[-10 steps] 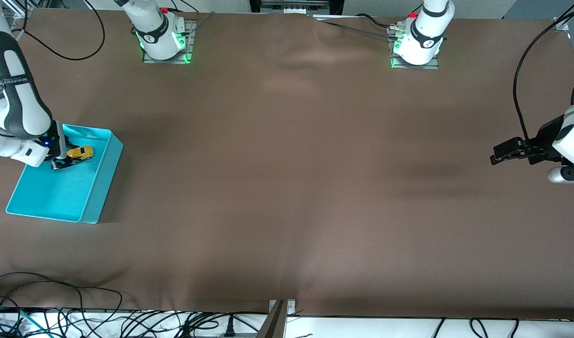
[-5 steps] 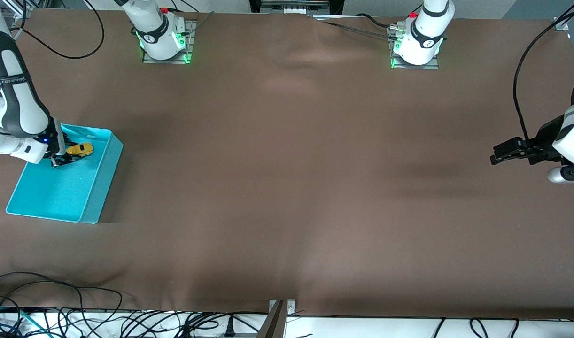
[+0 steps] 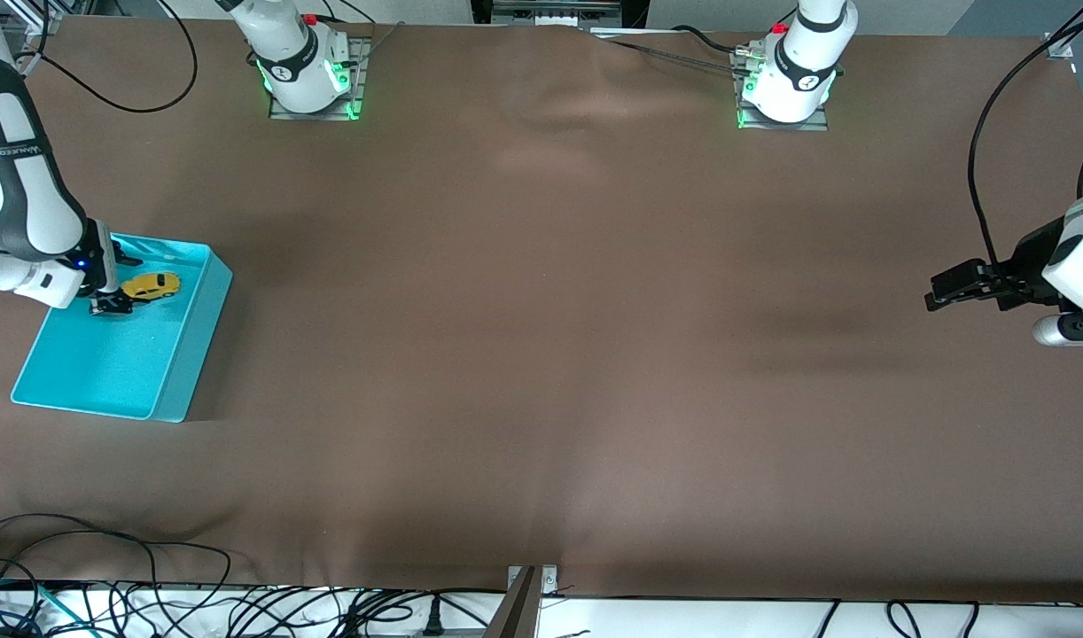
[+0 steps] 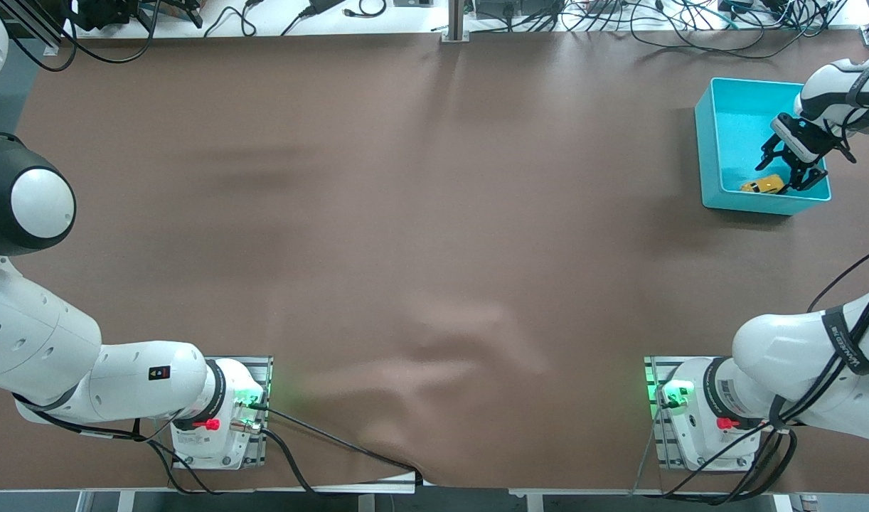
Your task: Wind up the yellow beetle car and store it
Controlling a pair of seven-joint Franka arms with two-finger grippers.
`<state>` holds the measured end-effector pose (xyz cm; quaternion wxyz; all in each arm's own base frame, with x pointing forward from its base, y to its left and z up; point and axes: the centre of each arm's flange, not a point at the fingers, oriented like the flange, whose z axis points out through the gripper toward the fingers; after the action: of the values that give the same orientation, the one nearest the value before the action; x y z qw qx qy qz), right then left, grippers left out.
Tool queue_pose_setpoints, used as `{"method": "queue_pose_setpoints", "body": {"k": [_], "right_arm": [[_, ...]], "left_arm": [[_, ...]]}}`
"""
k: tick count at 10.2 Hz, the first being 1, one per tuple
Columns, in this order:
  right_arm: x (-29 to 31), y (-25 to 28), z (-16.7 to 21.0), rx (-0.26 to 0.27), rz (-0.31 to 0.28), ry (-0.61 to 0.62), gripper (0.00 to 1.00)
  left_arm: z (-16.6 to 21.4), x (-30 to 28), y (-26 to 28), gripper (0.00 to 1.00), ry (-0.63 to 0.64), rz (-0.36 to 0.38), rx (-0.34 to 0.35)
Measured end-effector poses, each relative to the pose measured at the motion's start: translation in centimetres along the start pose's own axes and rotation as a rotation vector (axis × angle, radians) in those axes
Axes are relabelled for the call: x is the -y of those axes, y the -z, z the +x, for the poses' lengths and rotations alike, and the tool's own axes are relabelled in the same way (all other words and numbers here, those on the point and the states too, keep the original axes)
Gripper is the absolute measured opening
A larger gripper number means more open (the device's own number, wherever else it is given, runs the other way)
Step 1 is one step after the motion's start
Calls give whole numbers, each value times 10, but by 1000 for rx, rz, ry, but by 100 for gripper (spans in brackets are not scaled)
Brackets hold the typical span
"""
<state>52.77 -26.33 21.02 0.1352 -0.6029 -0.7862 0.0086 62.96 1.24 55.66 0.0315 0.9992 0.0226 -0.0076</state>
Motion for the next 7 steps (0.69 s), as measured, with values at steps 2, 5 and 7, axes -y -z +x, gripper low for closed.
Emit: {"method": "queue_pose_setpoints", "body": {"k": [2, 5, 7], "right_arm": [[-8, 19, 0, 1, -5, 5, 100], [-30, 73, 30, 20, -38, -23, 100], [-37, 111, 62, 40, -62, -60, 100]], "left_arm": [[0, 0, 0, 100, 0, 0, 0], [0, 0, 0, 100, 0, 0, 0], [0, 0, 0, 100, 0, 0, 0]]}}
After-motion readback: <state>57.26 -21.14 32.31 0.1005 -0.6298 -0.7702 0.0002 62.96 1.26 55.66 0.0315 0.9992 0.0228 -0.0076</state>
